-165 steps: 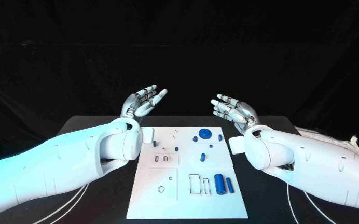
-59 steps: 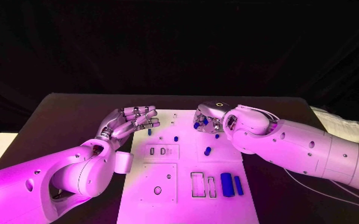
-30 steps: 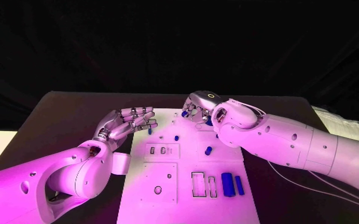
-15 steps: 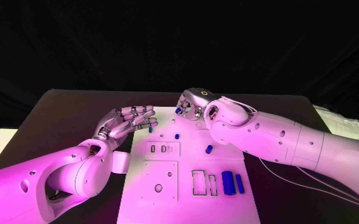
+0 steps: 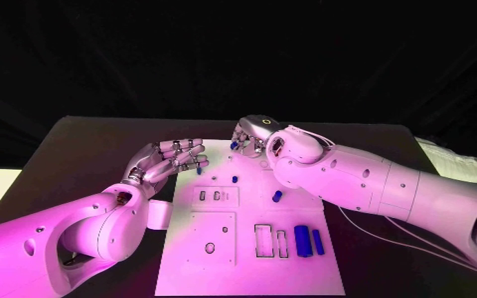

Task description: Assemble the parts on the task board

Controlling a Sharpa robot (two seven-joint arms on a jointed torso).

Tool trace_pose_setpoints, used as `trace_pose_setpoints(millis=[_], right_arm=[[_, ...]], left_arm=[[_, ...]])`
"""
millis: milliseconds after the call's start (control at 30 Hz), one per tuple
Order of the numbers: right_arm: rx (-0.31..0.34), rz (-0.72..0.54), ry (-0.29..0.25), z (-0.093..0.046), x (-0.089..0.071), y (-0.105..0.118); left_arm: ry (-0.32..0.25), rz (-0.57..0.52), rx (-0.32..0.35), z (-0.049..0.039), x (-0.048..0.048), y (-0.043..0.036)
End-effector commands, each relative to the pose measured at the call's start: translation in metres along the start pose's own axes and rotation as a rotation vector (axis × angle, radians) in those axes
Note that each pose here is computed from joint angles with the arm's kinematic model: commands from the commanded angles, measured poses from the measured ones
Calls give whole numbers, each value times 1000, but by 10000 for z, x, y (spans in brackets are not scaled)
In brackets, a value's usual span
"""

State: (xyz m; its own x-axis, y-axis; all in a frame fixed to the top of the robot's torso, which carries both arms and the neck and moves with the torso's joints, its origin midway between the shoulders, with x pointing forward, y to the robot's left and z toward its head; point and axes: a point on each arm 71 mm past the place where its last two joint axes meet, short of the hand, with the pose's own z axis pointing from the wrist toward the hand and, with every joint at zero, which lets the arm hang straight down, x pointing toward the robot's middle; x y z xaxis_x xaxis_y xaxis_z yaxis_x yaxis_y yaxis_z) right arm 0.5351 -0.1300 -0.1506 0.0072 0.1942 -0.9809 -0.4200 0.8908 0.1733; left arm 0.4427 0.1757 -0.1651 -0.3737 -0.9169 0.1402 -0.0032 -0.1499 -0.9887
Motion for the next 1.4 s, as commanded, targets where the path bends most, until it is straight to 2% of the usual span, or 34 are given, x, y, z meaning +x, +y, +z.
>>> trace_pose_setpoints(millis=[33,400,700,833,900,1167,1400], right_arm=[[10,-28,31,11,36,4],[26,-36,38,29,48,-6],[13,-14,-7,-4,-7,-7],[13,21,-16,-107,-85,-55],[22,63,-20,-202,-184,-121],[107,206,-23,-556,-442,-479],[199,235,39,-761,-463,-807]], left_arm=[[24,-13,7,-1,32,-14],[25,-13,5,-5,28,-17],[22,-16,1,1,22,-12],[18,-21,0,4,14,-10],[17,-22,0,1,8,-10],[15,-23,1,-14,-4,-18],[17,-24,1,-21,-7,-21]])
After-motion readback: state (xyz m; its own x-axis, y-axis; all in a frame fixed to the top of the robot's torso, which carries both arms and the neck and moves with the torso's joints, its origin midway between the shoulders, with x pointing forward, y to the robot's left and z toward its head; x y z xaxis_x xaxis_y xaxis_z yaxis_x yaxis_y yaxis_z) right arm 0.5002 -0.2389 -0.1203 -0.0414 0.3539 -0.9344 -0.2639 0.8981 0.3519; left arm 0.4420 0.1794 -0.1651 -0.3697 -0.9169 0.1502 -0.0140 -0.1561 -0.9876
